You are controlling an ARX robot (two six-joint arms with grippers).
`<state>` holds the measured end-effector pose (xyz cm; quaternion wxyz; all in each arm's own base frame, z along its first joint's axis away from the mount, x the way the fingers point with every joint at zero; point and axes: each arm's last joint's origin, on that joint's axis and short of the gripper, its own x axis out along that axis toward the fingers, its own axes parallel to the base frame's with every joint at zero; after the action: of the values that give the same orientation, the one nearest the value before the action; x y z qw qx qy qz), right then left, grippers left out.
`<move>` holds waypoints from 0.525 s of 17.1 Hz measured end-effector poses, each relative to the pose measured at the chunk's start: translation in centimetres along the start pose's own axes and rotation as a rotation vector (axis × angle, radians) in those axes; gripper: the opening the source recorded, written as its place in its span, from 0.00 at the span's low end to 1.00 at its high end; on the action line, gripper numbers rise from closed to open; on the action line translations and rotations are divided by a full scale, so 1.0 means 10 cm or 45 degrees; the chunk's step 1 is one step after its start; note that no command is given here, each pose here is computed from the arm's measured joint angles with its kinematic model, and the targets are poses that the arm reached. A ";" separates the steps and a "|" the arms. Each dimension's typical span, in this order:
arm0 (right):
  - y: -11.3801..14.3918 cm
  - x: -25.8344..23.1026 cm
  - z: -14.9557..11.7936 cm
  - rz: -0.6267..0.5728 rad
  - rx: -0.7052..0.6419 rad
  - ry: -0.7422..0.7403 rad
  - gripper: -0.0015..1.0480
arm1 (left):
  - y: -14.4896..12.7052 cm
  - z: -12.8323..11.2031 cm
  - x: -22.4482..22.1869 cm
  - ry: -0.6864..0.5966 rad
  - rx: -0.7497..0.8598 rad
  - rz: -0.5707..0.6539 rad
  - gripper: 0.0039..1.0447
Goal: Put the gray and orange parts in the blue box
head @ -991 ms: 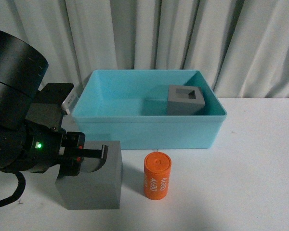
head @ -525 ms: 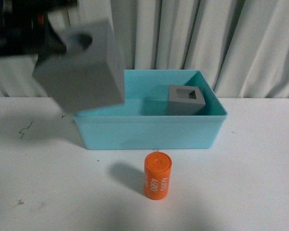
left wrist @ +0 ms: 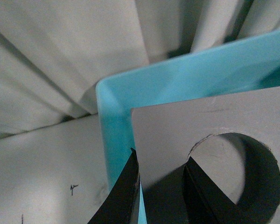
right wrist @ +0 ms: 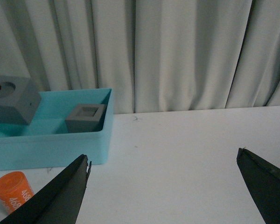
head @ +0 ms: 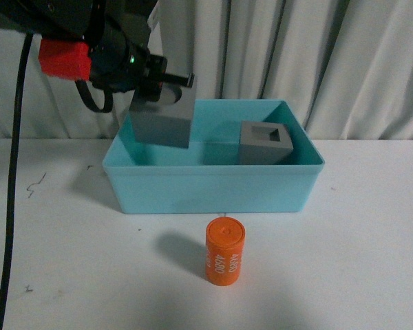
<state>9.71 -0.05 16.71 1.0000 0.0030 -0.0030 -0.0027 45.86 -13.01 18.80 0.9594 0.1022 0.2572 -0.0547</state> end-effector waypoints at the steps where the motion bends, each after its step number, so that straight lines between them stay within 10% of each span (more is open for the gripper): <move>1: 0.00 0.00 0.00 0.000 0.000 0.000 0.94 | 0.02 -0.08 0.07 0.028 0.014 0.011 0.20; 9: 0.00 0.00 0.00 0.000 0.000 0.000 0.94 | 0.10 -0.20 0.22 0.061 0.033 0.053 0.20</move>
<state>9.71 -0.05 16.71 1.0000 0.0029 -0.0032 -0.0027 46.98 -11.72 16.14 0.9525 0.1214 0.2770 -0.0355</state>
